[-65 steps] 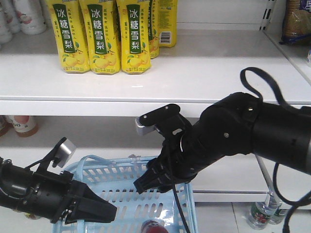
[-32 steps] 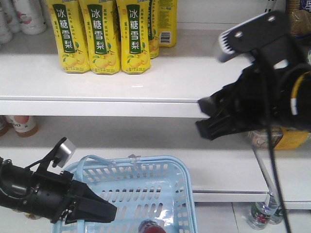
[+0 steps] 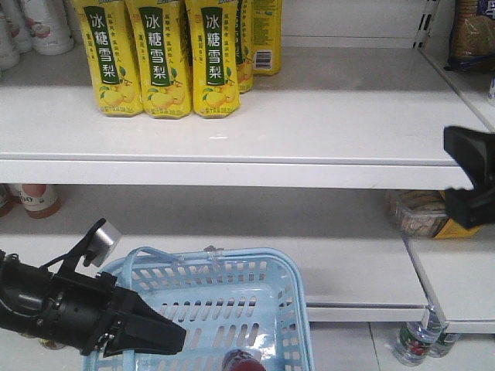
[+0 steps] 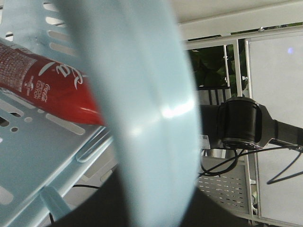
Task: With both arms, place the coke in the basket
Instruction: 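Open the right gripper and withdraw it up and away from the basket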
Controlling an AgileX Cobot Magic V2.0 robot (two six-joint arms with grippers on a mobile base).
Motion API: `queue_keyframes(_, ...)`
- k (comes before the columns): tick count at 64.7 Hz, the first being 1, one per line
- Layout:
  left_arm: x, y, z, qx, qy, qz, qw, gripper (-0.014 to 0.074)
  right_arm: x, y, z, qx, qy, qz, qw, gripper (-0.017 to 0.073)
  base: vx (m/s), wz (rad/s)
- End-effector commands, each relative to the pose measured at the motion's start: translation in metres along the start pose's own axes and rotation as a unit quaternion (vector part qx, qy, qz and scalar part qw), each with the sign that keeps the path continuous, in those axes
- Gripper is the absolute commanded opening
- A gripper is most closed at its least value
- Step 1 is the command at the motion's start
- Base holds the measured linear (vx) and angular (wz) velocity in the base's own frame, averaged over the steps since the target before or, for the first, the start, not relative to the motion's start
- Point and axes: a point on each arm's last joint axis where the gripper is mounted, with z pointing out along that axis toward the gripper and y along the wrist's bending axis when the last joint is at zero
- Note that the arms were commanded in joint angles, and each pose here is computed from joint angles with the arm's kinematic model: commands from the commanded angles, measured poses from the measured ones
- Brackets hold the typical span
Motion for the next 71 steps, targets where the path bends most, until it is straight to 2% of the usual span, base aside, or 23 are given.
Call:
queue_keyframes(1,-0.004,-0.019,-0.005,0.047,-0.023,0.006,0.999,-0.0006,0.007,-0.007,-0.013,0.001,-0.043,0.013,0.999,0.0382,0.00,0.00)
queue_keyframes(15,-0.004,-0.019,-0.005,0.047,-0.023,0.006,0.999,-0.0006,0.029,-0.027,-0.030,0.072,-0.016,0.053,0.996,0.0382,0.00,0.00)
queue_keyframes(23,-0.004,-0.019,-0.005,0.047,-0.023,0.006,0.999,-0.0006,0.032,-0.036,-0.043,0.079,-0.028,0.068,0.994,0.0382,0.00,0.00)
queue_keyframes(27,-0.004,-0.019,-0.005,0.047,-0.023,0.006,0.999,-0.0006,0.035,-0.037,-0.048,0.075,-0.038,0.061,0.995,0.0382,0.00,0.00)
queue_keyframes(31,-0.004,-0.019,-0.005,0.047,-0.023,0.006,0.999,-0.0006,0.040,-0.034,-0.050,0.050,-0.051,0.060,0.996,0.0382,0.00,0.00)
queue_keyframes(40,-0.004,-0.019,-0.005,0.047,-0.023,0.006,0.999,-0.0006,0.063,-0.014,-0.045,-0.039,-0.072,0.041,0.996,0.0382,0.00,0.00)
queue_keyframes(53,-0.004,-0.019,-0.005,0.047,-0.023,0.006,0.999,-0.0006,0.096,0.018,-0.034,-0.157,-0.125,0.042,0.979,0.0382,0.00,0.00)
queue_keyframes(64,-0.004,-0.019,-0.005,0.047,-0.023,0.006,0.999,-0.0006,0.124,0.034,-0.024,-0.204,-0.133,0.030,0.969,0.0380,0.00,0.00)
queue_keyframes(71,-0.004,-0.019,-0.005,0.047,-0.023,0.006,0.999,-0.0006,0.139,0.042,-0.020,-0.224,-0.140,0.007,0.964,0.0360,0.00,0.00)
